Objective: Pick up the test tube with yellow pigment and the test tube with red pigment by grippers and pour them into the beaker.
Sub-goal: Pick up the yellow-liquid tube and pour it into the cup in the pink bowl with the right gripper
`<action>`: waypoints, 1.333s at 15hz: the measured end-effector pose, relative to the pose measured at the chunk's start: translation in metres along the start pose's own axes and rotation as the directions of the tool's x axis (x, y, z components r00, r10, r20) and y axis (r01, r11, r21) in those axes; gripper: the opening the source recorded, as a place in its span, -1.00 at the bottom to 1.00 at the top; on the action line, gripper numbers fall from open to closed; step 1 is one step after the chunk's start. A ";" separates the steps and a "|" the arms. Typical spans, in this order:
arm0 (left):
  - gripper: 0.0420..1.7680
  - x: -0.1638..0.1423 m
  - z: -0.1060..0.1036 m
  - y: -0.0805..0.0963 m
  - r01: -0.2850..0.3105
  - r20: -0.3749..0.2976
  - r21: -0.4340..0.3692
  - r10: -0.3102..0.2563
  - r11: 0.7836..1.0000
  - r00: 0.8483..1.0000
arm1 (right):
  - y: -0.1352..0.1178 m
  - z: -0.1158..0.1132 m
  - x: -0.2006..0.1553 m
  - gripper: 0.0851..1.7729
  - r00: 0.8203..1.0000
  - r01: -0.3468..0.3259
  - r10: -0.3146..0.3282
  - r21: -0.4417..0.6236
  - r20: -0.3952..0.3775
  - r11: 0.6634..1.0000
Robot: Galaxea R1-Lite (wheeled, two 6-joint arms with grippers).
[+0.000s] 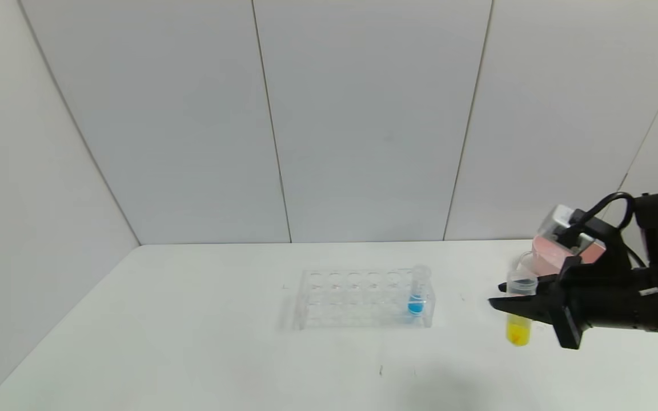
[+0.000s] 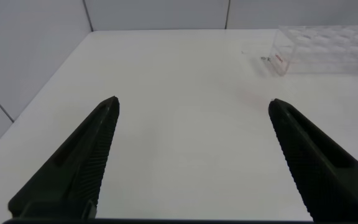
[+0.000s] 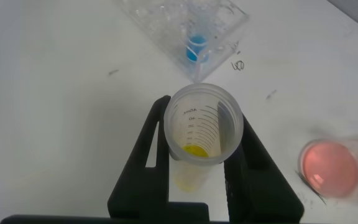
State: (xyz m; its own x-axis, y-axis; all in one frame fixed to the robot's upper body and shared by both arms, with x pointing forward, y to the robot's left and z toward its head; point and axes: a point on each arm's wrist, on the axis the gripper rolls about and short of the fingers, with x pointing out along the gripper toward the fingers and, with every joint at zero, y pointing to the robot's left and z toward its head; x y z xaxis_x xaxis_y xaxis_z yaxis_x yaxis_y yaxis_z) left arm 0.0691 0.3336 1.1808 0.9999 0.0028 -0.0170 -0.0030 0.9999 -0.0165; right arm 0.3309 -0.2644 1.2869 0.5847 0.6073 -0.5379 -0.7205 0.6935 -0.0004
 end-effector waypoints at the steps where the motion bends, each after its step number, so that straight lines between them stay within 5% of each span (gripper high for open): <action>1: 0.94 0.000 0.000 0.000 0.000 0.000 0.000 0.000 1.000 1.000 | -0.011 -0.004 -0.012 -0.44 1.000 -0.002 0.002 -0.006 -0.010 1.000; 4: 0.94 0.000 0.000 0.000 0.000 0.000 0.000 0.000 1.000 1.000 | -0.038 -0.010 -0.044 -0.44 0.999 0.003 -0.004 -0.020 -0.035 1.000; 7: 0.94 0.000 0.000 0.000 0.000 0.000 0.000 0.000 1.000 1.000 | -0.062 -0.017 -0.064 -0.44 0.995 0.071 -0.080 -0.147 -0.053 0.987; 15: 0.94 0.000 0.000 0.000 0.000 0.000 0.000 0.000 1.000 1.000 | -0.119 -0.035 -0.075 -0.44 0.964 0.167 -0.233 -0.394 -0.127 0.904; 20: 0.94 0.000 0.000 0.000 0.000 0.000 0.000 0.000 1.000 1.000 | -0.134 -0.031 -0.070 -0.44 0.933 0.097 -0.233 -0.431 -0.274 0.897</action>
State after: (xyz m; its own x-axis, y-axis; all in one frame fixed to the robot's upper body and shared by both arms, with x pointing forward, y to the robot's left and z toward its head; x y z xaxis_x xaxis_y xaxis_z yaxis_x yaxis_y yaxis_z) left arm 0.0691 0.3336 1.1808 0.9999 0.0028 -0.0170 -0.0030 0.9999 -0.0165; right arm 0.3753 -0.4122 1.2985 0.6112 0.2986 -0.7329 -0.7501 0.5140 -0.4161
